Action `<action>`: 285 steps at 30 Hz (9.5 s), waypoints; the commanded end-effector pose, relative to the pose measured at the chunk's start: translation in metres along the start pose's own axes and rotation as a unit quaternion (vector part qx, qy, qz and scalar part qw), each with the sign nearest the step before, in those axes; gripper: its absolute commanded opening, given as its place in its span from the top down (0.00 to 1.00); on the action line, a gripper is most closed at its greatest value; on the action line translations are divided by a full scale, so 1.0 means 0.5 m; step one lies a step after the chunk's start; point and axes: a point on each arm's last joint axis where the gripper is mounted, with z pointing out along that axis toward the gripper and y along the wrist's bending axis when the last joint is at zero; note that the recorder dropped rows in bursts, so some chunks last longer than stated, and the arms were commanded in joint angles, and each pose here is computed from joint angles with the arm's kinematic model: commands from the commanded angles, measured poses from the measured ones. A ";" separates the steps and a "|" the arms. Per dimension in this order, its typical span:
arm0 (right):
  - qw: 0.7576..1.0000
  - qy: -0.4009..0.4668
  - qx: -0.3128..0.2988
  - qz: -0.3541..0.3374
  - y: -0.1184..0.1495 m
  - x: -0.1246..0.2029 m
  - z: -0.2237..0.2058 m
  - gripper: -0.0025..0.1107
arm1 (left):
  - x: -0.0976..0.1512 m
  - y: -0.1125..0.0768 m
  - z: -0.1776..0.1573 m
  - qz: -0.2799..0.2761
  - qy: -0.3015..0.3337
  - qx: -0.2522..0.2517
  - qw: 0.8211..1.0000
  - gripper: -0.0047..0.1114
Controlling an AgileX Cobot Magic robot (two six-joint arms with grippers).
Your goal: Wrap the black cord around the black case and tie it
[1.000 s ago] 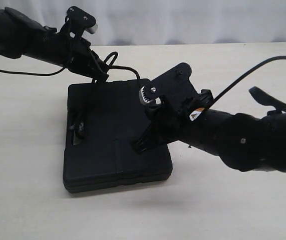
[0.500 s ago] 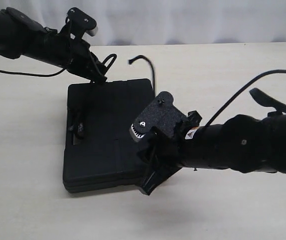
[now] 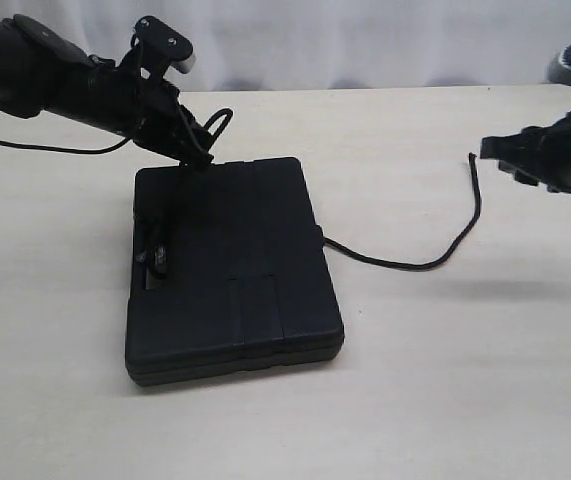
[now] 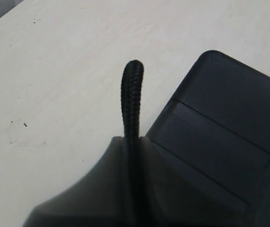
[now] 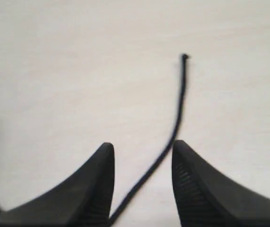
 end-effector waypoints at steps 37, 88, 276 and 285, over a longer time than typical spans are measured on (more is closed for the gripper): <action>0.972 0.188 -0.026 -0.137 0.050 0.034 0.287 0.94 | -0.004 0.003 0.000 -0.007 -0.003 -0.004 1.000 0.96; 0.944 0.015 -0.166 -0.286 0.391 0.056 0.103 0.94 | -0.011 -0.063 -0.012 0.171 -0.055 0.172 0.969 0.96; 0.952 0.044 -0.170 -0.253 0.390 0.064 0.099 0.94 | -0.022 -0.124 0.070 0.416 0.007 0.001 0.909 0.83; 0.951 0.046 -0.170 -0.254 0.390 0.065 0.099 0.94 | -0.027 -0.121 0.066 0.416 0.007 -0.010 0.910 0.59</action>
